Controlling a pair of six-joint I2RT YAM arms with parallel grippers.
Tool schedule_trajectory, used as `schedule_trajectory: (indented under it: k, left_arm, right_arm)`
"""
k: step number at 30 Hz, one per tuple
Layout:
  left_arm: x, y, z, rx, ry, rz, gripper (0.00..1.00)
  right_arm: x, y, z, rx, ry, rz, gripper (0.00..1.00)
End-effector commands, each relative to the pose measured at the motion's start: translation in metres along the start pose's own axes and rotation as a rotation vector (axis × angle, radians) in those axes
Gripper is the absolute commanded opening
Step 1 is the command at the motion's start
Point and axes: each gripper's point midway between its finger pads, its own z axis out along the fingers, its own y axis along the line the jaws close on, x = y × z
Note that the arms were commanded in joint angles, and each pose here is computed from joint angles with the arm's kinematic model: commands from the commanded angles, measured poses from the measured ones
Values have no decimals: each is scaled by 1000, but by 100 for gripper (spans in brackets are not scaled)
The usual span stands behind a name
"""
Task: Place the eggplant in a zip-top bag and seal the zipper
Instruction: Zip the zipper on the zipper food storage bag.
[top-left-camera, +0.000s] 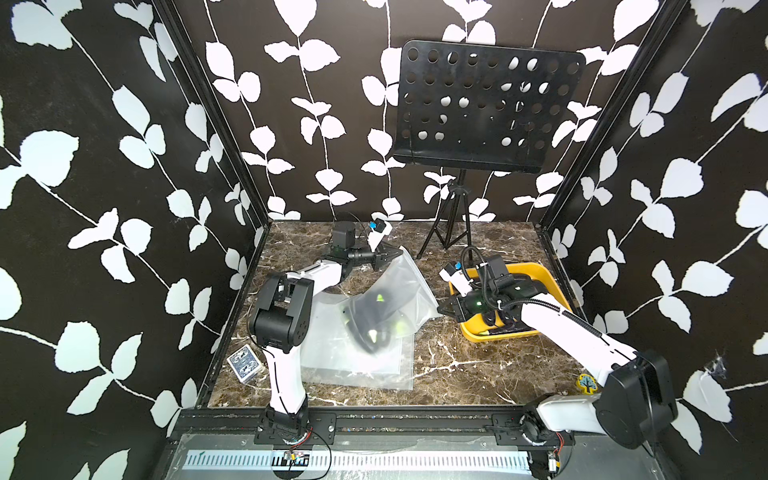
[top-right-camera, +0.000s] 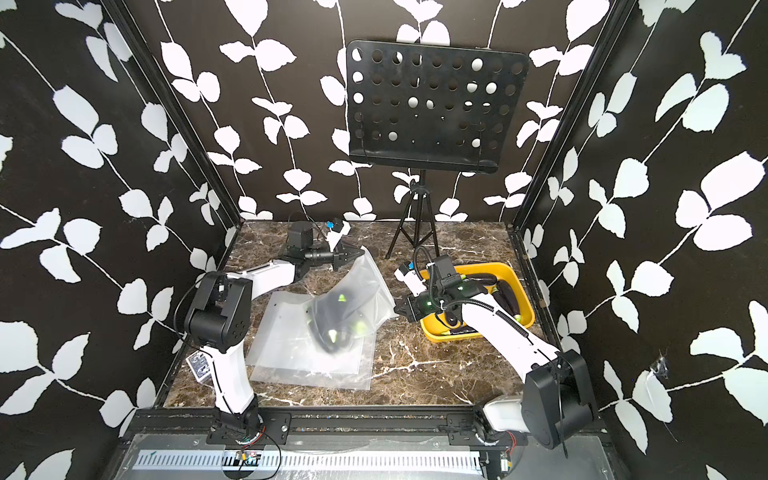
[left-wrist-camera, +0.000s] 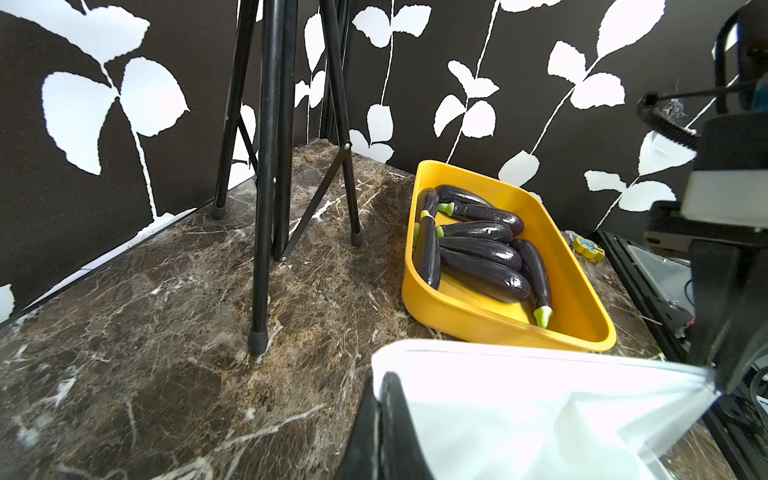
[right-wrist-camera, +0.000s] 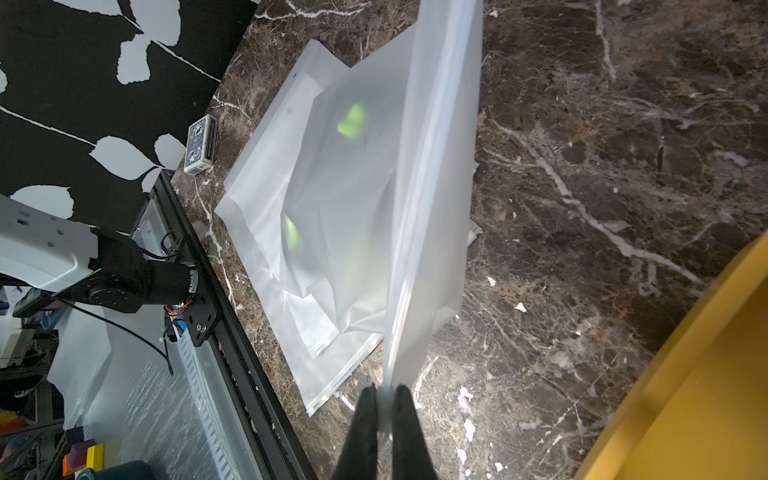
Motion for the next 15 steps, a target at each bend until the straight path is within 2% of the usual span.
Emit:
schedule_trajectory:
  k: [1, 4, 12, 15]
  left_arm:
    - [-34, 32, -22, -140, -62, 68, 0]
    - [-33, 30, -22, -137, -63, 67, 0]
    - [-31, 35, -23, -163, -51, 66, 0]
    - [-34, 31, -22, -134, -62, 58, 0]
  right_arm:
    - [29, 11, 0, -36, 99, 64, 4]
    - [19, 14, 2, -66, 88, 57, 4]
    - [28, 13, 1, -58, 110, 50, 6]
    - [13, 12, 1, -50, 65, 45, 8]
